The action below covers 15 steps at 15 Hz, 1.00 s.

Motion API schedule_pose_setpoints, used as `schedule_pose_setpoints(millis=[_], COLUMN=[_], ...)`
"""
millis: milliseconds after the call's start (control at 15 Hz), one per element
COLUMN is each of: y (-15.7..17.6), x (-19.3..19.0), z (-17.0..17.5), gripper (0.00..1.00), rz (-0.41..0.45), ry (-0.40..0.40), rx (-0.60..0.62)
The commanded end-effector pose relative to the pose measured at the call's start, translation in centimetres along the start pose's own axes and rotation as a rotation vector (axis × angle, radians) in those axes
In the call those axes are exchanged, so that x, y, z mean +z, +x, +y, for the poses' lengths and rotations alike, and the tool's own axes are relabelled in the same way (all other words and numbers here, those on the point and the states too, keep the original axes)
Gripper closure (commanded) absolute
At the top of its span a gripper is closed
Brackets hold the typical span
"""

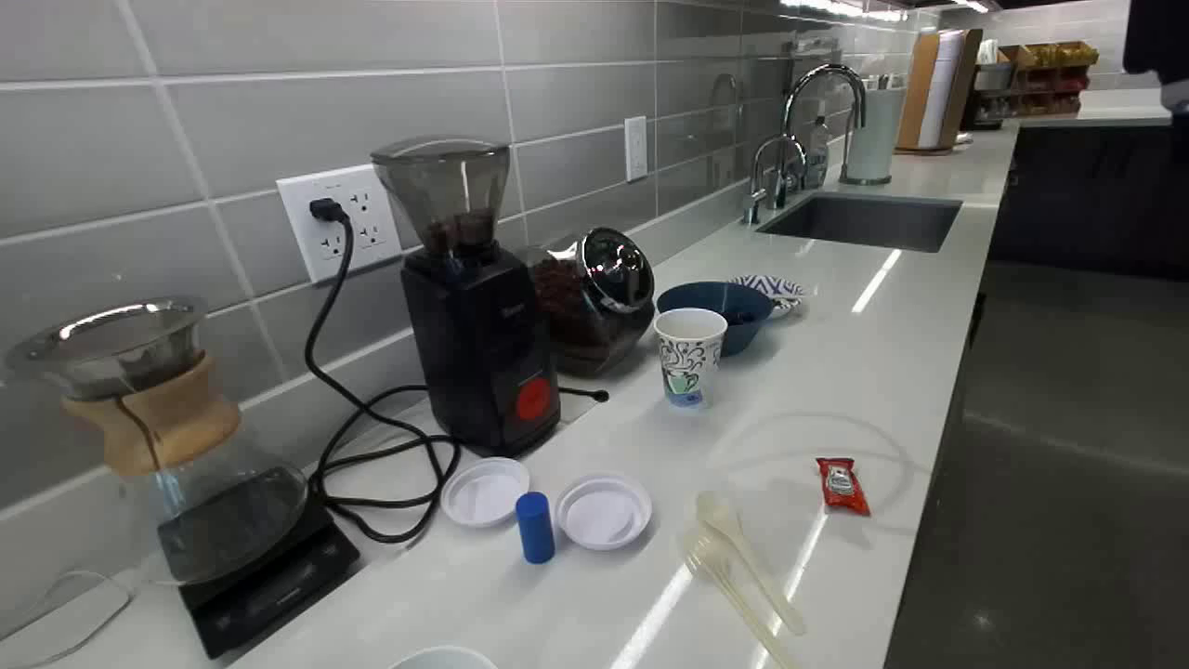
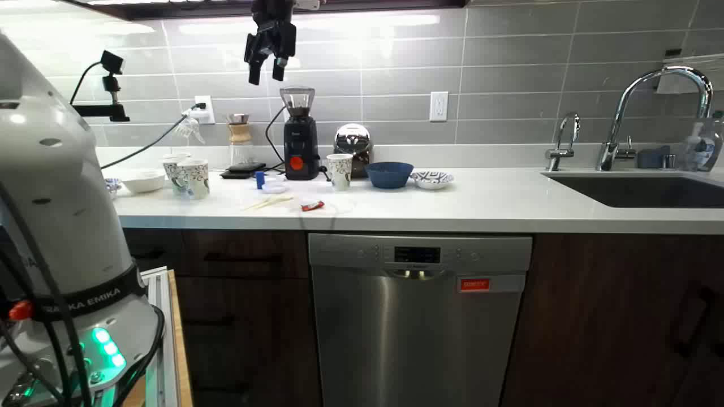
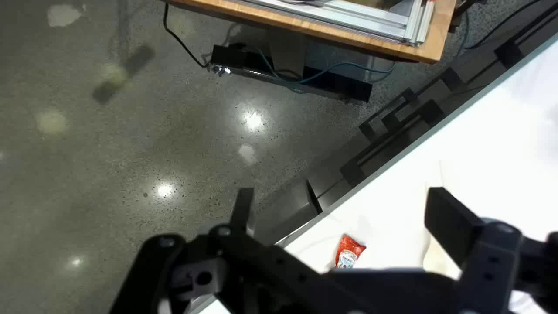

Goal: Press the button on the oven

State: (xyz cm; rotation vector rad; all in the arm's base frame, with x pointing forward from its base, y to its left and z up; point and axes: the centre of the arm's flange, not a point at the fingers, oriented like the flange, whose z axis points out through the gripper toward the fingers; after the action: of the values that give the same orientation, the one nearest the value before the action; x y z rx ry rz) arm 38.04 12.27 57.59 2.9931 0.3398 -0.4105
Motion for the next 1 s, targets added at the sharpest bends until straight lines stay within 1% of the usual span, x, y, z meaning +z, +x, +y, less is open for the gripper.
schedule_pose_setpoints(millis=[0,333,400,467,533,733,933], y=[0.0,0.0,0.5,0.8,1.2,3.0,4.7], x=[0.0,0.0,0.3,0.7,1.2,3.5,6.5], z=[0.0,0.0,0.5,1.0,1.9,5.6,9.8], gripper=[0.0,0.0,0.0,0.0,0.0,0.0,0.0], rz=[0.0,0.0,-0.016,-0.01,-0.009,-0.009,0.009], ry=[0.0,0.0,0.094,0.133,0.191,0.337,0.486], rx=[0.0,0.0,-0.05,-0.084,-0.095,-0.118,-0.14])
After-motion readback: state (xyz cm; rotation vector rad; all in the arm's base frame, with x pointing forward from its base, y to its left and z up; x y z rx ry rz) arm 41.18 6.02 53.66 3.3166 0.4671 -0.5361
